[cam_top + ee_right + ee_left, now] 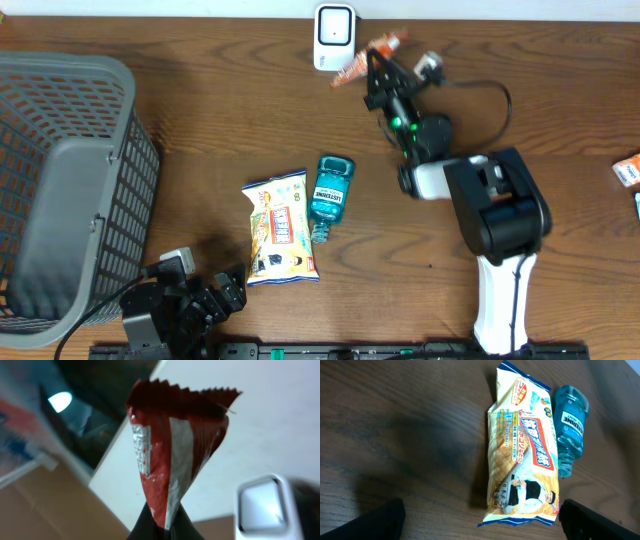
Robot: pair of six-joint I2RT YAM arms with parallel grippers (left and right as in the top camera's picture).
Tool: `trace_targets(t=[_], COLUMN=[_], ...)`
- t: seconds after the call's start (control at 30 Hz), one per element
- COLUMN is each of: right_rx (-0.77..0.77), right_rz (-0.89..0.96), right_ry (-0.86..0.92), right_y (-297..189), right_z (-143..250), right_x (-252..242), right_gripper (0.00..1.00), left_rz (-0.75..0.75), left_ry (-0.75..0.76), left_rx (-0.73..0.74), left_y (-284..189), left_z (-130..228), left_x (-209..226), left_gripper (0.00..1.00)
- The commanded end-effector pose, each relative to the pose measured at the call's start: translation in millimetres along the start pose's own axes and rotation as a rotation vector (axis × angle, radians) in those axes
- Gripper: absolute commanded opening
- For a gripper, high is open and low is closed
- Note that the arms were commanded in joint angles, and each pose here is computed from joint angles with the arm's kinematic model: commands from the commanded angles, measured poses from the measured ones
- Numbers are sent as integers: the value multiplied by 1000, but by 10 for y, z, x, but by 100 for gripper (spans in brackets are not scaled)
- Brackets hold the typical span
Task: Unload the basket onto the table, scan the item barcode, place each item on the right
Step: 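Raise the red bar to the white scanner window with the right gripper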
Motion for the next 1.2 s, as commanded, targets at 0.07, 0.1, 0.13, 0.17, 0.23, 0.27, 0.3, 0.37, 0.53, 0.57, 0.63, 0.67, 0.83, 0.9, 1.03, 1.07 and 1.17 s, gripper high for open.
trace_targets(t=[0.07,0.1,0.13,0.17,0.23,0.27,0.3,0.37,0.53,0.57,0.63,0.67,0.83,0.9,1.03,1.07,1.17], right_rx=[152,166,175,179,170,159,154,148,126,118,104,100,115,148,255,303,413], right_rz=[-227,-232,-240,-252,-282,-296,-298,-300,-281,-276,-259,-258,-225,-237,-316,-359,-422], right_ry=[-113,-119,-122,-129,-144,-148,-143,-124,-111,-111,-111,-122,-156,-173,-196,-210,-225], right_y=[537,618,689,753,849,902,941,1055,1210,1237,1265,1271,1277,1260,1215,1204,1212], right_z=[-29,-25,-26,-28,-32,-37,-30,9,92,91,66,54,51,68,112,97,-29], right_x=[30,-26,-78,-137,-221,-277,-343,-532,-835,-877,-961,-983,-1085,-1097,-1008,-936,-759], right_gripper=[1,1,1,1,1,1,1,1,1,1,1,1,1,1,1,1,1], left_rz=[0,0,0,0,0,0,0,0,0,0,0,0,0,0,0,0,0], left_ry=[-2,-2,-2,-2,-2,-2,-2,-2,-2,-2,-2,-2,-2,-2,-2,-2,-2], left_rx=[40,40,40,40,39,40,40,40,40,40,40,40,40,40,40,40,40], left_y=[10,10,10,10,10,10,10,10,10,10,10,10,10,10,10,10,10], left_z=[84,84,84,84,84,84,84,84,84,84,84,84,84,84,84,84,84], left_x=[12,12,12,12,12,12,12,12,12,12,12,12,12,12,12,12,12], left_gripper=[98,98,98,98,99,98,98,98,98,98,98,98,99,98,98,98,99])
Point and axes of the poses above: each gripper's point midway between its finger pads, its own y axis out along the fingers, its own x axis along the line the jaws close on, z = x × y, the point moved 5 cm from there along -y, back along the fingers, and after that the axes turned 9 degrees about y, right-handed, at the moved point
